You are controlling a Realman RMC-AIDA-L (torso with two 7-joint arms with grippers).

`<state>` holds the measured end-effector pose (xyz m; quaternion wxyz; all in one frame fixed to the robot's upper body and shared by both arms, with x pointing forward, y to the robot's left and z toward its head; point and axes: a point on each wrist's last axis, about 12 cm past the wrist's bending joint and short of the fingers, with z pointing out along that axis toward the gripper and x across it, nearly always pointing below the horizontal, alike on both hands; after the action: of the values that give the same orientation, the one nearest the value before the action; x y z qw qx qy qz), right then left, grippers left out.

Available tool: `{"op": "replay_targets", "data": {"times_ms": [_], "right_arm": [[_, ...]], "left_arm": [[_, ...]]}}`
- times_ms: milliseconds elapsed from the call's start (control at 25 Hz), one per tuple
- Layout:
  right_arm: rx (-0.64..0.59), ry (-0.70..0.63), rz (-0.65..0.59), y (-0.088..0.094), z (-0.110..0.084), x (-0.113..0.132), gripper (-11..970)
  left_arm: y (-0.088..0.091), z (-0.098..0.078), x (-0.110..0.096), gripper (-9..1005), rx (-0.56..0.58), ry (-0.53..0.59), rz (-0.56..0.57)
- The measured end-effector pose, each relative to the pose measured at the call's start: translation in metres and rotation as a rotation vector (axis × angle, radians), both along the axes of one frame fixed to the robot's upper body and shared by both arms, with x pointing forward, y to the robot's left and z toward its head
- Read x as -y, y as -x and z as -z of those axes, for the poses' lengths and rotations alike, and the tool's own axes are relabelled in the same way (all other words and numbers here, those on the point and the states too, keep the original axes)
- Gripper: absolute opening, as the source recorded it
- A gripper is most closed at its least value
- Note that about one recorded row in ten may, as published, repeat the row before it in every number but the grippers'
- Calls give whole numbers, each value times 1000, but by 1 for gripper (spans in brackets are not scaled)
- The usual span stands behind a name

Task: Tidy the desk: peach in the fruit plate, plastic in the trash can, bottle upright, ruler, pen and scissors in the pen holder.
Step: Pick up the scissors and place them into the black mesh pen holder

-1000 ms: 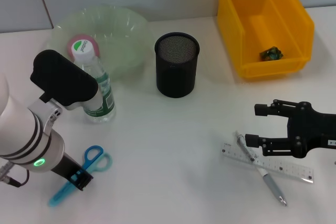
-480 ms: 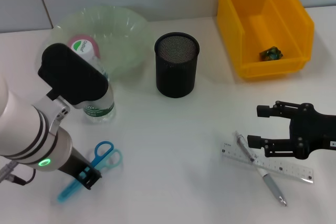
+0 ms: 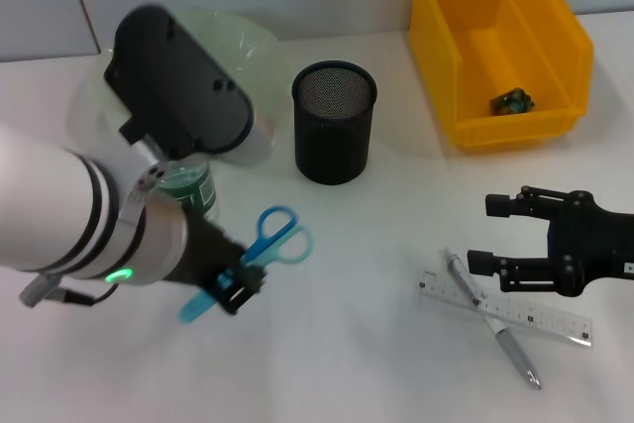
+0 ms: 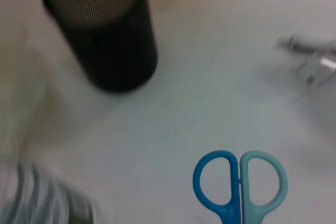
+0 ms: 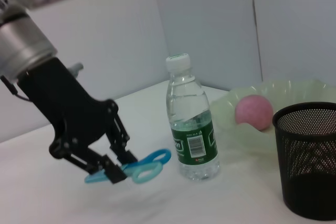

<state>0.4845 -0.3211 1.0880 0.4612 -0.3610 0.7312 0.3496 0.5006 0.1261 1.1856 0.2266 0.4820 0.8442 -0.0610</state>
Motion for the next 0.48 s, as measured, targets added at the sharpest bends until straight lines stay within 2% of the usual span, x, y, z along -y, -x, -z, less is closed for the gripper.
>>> {"op": "replay_targets", "data": {"times_ms": [200, 480], "right_arm": [[2, -3, 2, -1, -1, 0, 832], [-1, -9, 2, 0, -3, 0, 832]], "left_arm": [[-1, -16, 10, 235, 97, 70, 61], [-13, -33, 21, 234, 262, 191, 116]]}}
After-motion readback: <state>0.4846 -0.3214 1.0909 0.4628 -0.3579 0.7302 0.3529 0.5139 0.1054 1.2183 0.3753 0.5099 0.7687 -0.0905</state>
